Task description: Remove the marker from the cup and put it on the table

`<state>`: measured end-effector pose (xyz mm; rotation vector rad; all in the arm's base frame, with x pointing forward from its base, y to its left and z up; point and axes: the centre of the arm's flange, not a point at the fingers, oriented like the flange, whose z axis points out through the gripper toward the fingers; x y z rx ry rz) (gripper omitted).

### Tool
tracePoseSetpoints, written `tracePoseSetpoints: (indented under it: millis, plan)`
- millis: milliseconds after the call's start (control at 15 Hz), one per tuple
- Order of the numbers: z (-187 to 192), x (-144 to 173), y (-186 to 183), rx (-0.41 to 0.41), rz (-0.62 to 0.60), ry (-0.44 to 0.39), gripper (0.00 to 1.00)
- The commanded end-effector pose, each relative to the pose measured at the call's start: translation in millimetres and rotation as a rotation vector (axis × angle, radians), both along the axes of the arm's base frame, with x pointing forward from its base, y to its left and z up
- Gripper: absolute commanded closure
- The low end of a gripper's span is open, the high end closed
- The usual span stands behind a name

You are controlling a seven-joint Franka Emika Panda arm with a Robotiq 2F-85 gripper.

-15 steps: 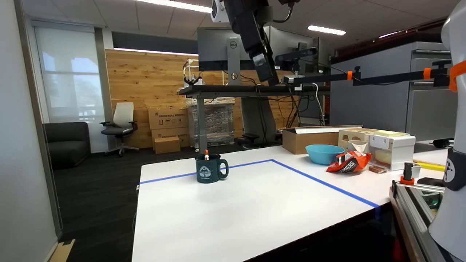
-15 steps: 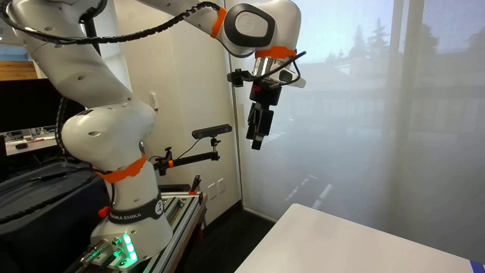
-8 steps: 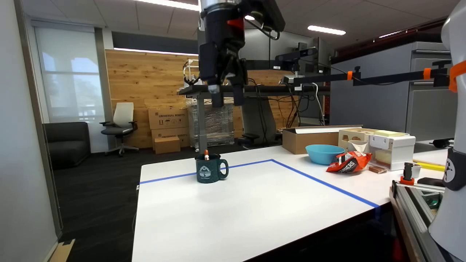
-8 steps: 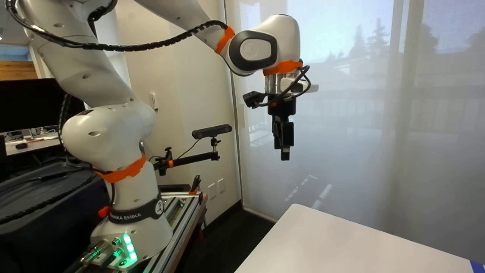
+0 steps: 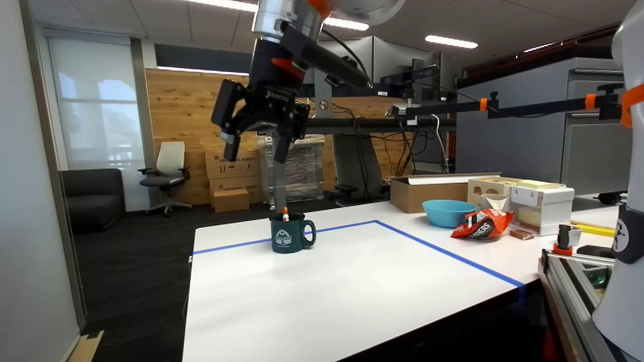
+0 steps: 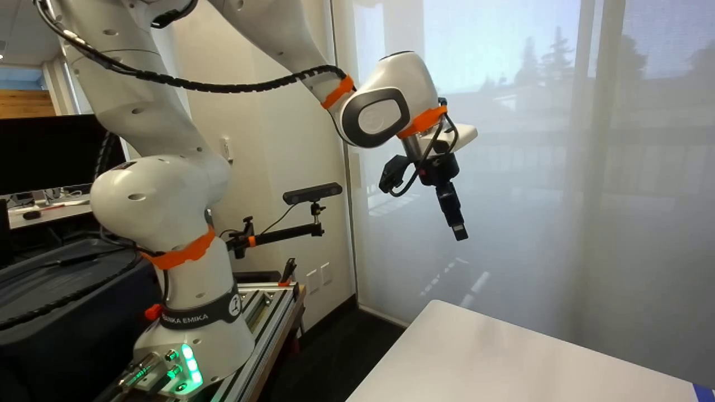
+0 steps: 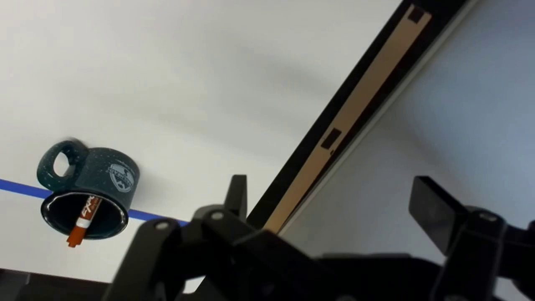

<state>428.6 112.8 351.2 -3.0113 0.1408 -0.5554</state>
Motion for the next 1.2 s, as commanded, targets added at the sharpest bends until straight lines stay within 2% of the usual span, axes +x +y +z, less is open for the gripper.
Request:
tracePoseSetpoints:
  millis: [0,333,667,933,1000,1133]
  plan:
    - [-8,5,-1,0.014,-0.109,-0.167,0.0]
    - [11,46,-44,-0.001,-0.228,-0.387,0.0]
    - [30,74,-104,-0.071,-0.383,-0.541,0.0]
    - [21,72,-124,-0.152,-0.531,-0.577,0.0]
    - [79,42,-150,-0.085,-0.455,-0.515,0.0]
    - [77,40,-149,-0.099,-0.46,-0.514,0.0]
